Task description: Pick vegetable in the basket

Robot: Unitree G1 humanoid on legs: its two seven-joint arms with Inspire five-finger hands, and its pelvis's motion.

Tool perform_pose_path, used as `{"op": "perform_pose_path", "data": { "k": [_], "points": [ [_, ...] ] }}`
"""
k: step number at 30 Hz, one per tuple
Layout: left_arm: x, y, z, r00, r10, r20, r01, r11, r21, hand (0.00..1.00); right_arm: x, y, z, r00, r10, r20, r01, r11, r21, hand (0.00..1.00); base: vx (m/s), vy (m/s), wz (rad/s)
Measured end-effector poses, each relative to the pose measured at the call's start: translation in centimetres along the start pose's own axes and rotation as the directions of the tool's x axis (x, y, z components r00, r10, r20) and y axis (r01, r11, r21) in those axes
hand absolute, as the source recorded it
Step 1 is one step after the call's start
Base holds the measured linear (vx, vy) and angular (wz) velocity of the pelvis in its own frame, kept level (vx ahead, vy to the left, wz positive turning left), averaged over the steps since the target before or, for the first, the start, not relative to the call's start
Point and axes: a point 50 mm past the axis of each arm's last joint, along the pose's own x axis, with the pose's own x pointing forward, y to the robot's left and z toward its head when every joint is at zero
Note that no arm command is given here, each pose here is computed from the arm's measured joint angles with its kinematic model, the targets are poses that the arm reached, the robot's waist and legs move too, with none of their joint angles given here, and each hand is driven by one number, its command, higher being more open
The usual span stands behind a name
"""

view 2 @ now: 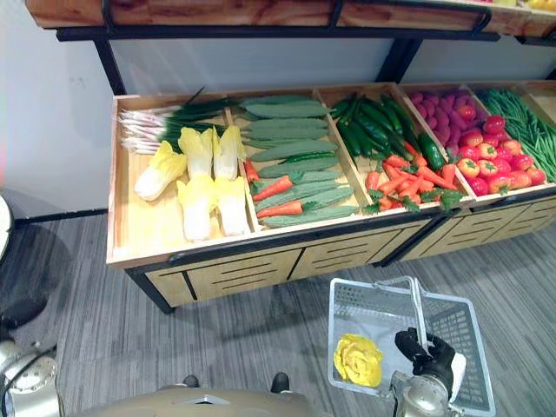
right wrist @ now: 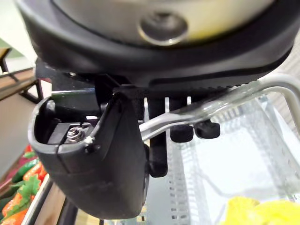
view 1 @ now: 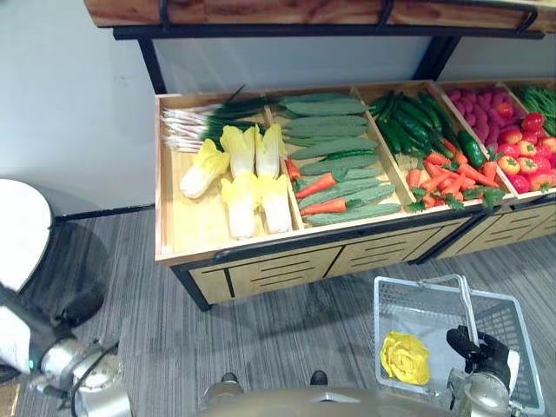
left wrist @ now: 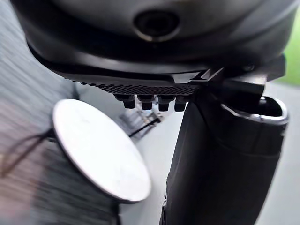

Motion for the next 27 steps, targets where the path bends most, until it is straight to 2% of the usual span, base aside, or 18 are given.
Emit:
{"op": "perform_pose_path", "data": {
  "k": [2, 3, 5, 7, 8, 10, 13, 20, 27],
  "points": [
    [-0.9, -1.0, -4.6, 0.978, -0.074, -0.198, 0.086, 0.995, 0.052, 1.0, -0.3, 0.1, -0.7, 1.0, 0.004, -0.022, -0.004, 1.0, 0.0, 0.0, 0.05, -0.024, 0.03],
    [-1.3, -1.3, -5.8, 0.963, -0.101, -0.249, 0.119, 0.991, 0.058, 1.0, -0.3, 0.2, -0.8, 1.0, 0.006, -0.027, -0.006, 1.0, 0.001, 0.0, 0.06, -0.019, 0.01],
    [-3.2, -2.5, -9.6, 0.868, -0.222, -0.444, 0.245, 0.969, -0.004, 1.0, -0.4, 0.7, -1.5, 0.998, 0.018, -0.065, -0.018, 1.0, 0.003, 0.0, 0.05, -0.013, 0.01],
    [-4.8, -3.1, -11.6, 0.789, -0.294, -0.54, 0.317, 0.947, -0.052, 1.0, -0.5, 1.1, -2.1, 0.995, 0.031, -0.095, -0.031, 1.0, 0.004, 0.0, 0.06, -0.006, -0.01],
    [-6.2, -3.3, -13.1, 0.713, -0.341, -0.613, 0.347, 0.931, -0.114, 1.0, -0.6, 1.4, -2.5, 0.992, 0.04, -0.118, -0.04, 0.999, 0.003, 0.0, 0.06, -0.003, -0.02],
    [-7.5, -3.9, -14.0, 0.641, -0.394, -0.659, 0.387, 0.907, -0.166, 1.0, -0.6, 1.8, -2.8, 0.989, 0.051, -0.14, -0.051, 0.999, 0.004, 0.0, 0.06, 0.005, -0.01],
    [-8.4, -4.2, -14.5, 0.6, -0.447, -0.663, 0.448, 0.875, -0.184, 1.0, -0.7, 2.2, -3.2, 0.984, 0.065, -0.165, -0.065, 0.998, 0.004, 0.0, 0.03, 0.007, -0.01],
    [-7.6, -5.7, -12.8, 0.617, -0.567, -0.545, 0.578, 0.797, -0.175, 1.0, -0.5, 2.8, -2.7, 0.984, 0.077, -0.159, -0.075, 0.997, 0.016, 0.0, -0.02, 0.008, -0.1],
    [-8.3, -6.4, -12.6, 0.578, -0.624, -0.526, 0.653, 0.74, -0.162, 1.0, -0.1, 1.9, -2.4, 0.988, 0.056, -0.146, -0.056, 0.998, 0.006, 0.0, -0.02, 0.011, -0.07]
  ]
}}
